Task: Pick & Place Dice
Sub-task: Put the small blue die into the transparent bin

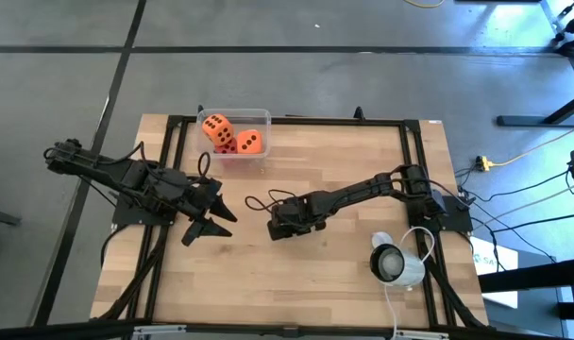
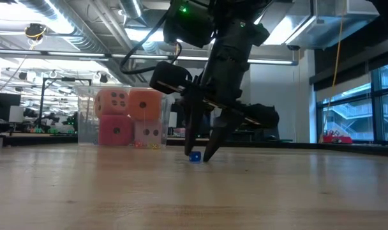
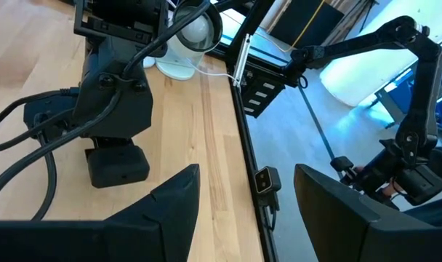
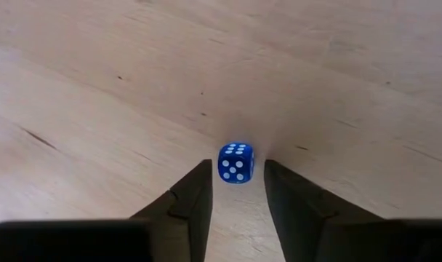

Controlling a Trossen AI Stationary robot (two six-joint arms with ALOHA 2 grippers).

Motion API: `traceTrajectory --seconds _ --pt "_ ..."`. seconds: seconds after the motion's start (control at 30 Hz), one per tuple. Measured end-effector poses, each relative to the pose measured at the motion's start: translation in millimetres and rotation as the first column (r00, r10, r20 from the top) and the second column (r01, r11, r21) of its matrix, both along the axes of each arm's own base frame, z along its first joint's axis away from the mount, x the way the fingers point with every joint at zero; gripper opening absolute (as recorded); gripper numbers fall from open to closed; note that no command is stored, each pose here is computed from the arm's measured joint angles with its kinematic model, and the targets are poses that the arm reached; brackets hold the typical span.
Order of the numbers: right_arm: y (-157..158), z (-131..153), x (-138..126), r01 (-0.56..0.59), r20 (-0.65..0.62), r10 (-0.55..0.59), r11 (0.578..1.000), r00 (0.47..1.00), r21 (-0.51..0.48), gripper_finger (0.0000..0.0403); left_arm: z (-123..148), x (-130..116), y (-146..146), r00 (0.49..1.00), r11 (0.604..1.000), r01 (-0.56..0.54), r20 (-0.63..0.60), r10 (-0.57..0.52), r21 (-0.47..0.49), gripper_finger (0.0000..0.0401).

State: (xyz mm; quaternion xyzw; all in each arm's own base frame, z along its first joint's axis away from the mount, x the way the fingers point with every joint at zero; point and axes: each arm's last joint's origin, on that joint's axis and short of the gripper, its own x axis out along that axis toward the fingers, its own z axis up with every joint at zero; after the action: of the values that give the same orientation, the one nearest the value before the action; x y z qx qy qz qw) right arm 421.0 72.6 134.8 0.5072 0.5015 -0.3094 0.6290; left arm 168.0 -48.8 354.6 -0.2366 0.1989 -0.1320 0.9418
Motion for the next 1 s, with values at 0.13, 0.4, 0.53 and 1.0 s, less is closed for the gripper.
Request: traceTrajectory --seconds 0.13,0.4,0.53,1.0 --pt "-0.4 -0.1 -0.1 0.009 0.0 -0.009 1.0 1.0 -0.016 0.011 0.0 0.0 0.0 1.0 1.0 0.0 0.0 0.0 0.001 0.0214" --pt "-1.2 0.0 1.2 0.037 0.017 -0.036 0.998 0.999 -0.043 0.0077 0.0 0.0 0.0 1.0 1.0 0.002 0.002 -0.002 0.005 0.0214" --pt "-3.2 -1.0 2.9 0.055 0.033 -0.053 0.996 0.998 -0.073 0.0057 0.0 0.0 -0.1 1.0 1.0 0.003 0.003 -0.003 0.007 0.0214" --pt "12.7 6.6 1.5 -0.075 0.068 0.076 0.997 0.995 -0.009 0.0045 -0.1 0.1 0.5 0.999 0.994 0.015 0.039 -0.02 0.112 0.0213"
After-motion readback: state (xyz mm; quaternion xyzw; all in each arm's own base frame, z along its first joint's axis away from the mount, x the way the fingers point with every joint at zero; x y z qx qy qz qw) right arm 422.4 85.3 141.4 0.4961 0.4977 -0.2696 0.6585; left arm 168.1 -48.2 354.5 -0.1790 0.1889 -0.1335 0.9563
